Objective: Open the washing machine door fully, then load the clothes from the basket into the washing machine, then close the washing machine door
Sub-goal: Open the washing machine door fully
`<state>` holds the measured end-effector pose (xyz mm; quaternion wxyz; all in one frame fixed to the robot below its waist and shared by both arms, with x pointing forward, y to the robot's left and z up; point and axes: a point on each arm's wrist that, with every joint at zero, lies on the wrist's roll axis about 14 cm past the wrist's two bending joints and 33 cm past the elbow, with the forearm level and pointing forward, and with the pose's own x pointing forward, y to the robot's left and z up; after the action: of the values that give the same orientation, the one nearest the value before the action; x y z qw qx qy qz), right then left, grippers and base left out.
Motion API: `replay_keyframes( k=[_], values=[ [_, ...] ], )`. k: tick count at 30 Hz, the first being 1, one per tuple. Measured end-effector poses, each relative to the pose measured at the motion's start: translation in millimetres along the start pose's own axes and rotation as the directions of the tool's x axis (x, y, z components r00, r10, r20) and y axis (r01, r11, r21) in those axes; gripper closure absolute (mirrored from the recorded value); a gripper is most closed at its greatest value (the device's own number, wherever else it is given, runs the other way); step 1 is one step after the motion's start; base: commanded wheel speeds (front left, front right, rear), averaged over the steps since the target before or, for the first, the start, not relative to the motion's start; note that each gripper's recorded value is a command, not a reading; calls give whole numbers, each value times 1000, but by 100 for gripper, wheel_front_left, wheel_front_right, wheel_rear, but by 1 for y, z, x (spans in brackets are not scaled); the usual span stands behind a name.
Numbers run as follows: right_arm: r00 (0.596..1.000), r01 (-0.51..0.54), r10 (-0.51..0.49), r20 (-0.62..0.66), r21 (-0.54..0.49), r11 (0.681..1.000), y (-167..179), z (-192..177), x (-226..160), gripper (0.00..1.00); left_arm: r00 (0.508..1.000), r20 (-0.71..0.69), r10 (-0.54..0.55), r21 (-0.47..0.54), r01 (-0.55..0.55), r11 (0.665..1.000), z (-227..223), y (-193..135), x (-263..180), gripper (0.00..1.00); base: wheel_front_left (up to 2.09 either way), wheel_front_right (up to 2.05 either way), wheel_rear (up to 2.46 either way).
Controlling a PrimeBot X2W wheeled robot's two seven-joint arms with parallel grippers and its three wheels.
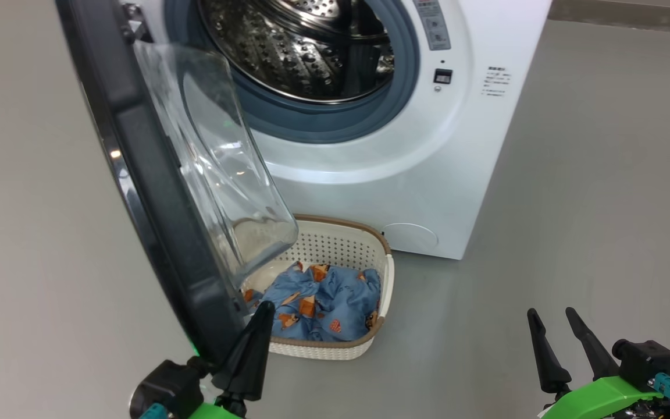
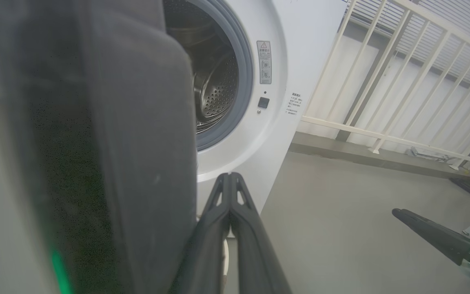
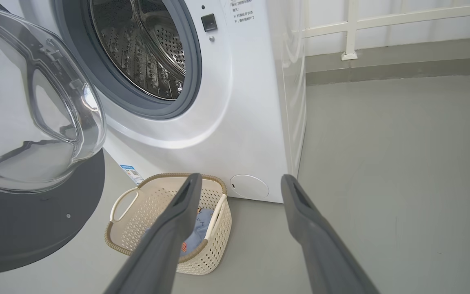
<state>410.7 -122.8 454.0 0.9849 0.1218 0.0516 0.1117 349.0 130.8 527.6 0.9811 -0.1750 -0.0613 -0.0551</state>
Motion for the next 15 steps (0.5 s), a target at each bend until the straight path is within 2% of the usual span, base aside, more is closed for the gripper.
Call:
replay_keyframes(
  k=[15],
  values=[
    [998, -68, 68, -10, -16, 998, 22, -3, 13, 0, 988, 25, 153, 53, -155, 987, 11, 41, -20, 100, 0, 0, 0]
  ],
)
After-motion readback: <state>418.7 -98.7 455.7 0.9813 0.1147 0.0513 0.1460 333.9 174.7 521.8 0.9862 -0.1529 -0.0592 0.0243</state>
